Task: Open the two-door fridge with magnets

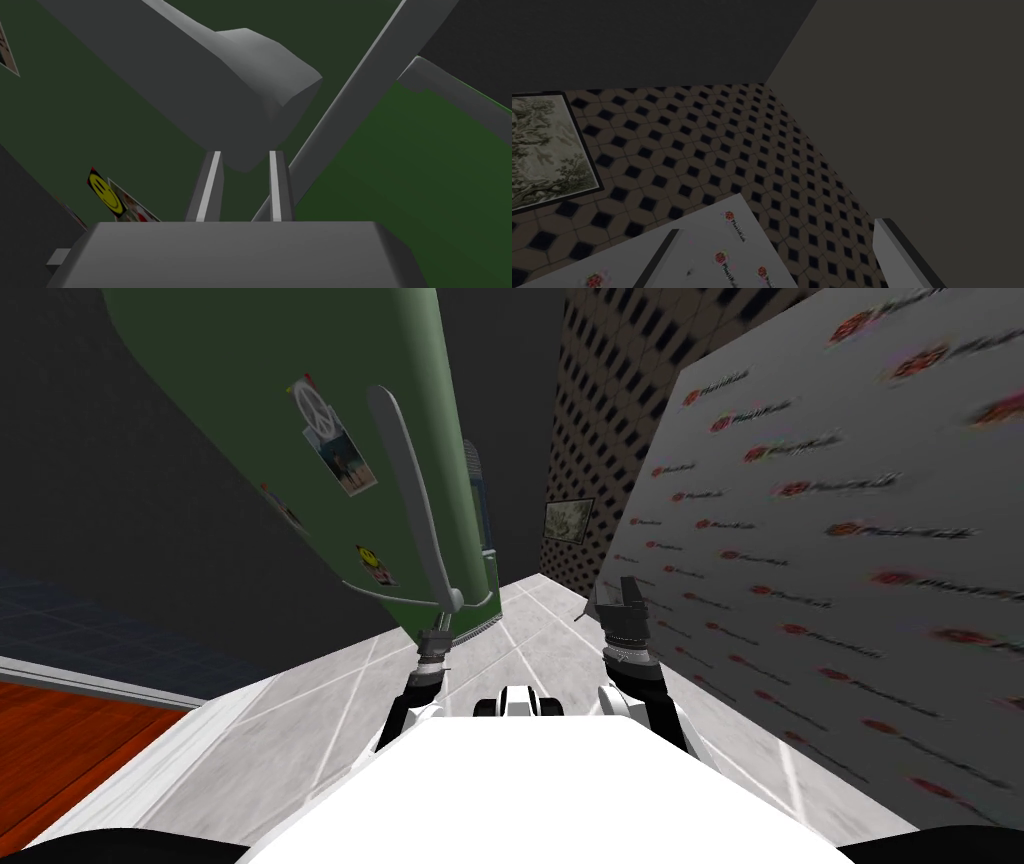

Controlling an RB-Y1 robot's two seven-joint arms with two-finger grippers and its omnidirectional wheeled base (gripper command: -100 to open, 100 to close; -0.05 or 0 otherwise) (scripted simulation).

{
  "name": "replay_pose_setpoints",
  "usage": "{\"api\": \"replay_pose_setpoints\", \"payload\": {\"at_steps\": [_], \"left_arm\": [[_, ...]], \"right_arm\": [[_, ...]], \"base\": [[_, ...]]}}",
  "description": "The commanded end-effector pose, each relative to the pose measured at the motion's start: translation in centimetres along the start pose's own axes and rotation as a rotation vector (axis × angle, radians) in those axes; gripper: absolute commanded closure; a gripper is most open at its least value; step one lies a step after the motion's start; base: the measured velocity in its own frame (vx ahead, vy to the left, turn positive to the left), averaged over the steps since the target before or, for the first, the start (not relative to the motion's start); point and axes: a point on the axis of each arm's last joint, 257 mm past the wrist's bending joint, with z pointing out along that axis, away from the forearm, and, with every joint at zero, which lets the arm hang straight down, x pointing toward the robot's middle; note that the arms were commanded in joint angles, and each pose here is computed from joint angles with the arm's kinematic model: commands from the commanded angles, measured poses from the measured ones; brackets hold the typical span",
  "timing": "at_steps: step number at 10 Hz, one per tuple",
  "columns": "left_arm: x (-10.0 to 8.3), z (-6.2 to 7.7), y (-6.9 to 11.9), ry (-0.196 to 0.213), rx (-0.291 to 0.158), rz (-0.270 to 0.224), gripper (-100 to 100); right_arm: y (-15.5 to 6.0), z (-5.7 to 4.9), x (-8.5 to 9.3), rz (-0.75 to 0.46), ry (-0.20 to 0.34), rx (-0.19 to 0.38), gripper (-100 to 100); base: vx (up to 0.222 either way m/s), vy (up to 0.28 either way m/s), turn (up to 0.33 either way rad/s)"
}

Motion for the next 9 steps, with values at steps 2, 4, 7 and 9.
{"api": "replay_pose_setpoints", "payload": {"at_steps": [2, 4, 7, 9], "left_arm": [[2.2, 2.2, 1.0, 0.04, 0.023, -0.023, 100], [3.4, 2.8, 2.2, 0.054, 0.01, -0.038, 100], [5.1, 4.1, 3.1, 0.086, 0.011, -0.053, 100], [6.7, 4.9, 4.1, 0.111, 0.001, -0.064, 100]], "right_arm": [[0.0, 0.0, 0.0, 0.0, 0.0, 0.0, 0], [0.0, 0.0, 0.0, 0.0, 0.0, 0.0, 0], [0.0, 0.0, 0.0, 0.0, 0.0, 0.0, 0], [0.0, 0.0, 0.0, 0.0, 0.0, 0.0, 0]], "base": [[-0.201, 0.227, -0.078], [-0.136, 0.145, -0.025], [-0.196, 0.183, -0.067], [-0.188, 0.243, -0.073]]}}
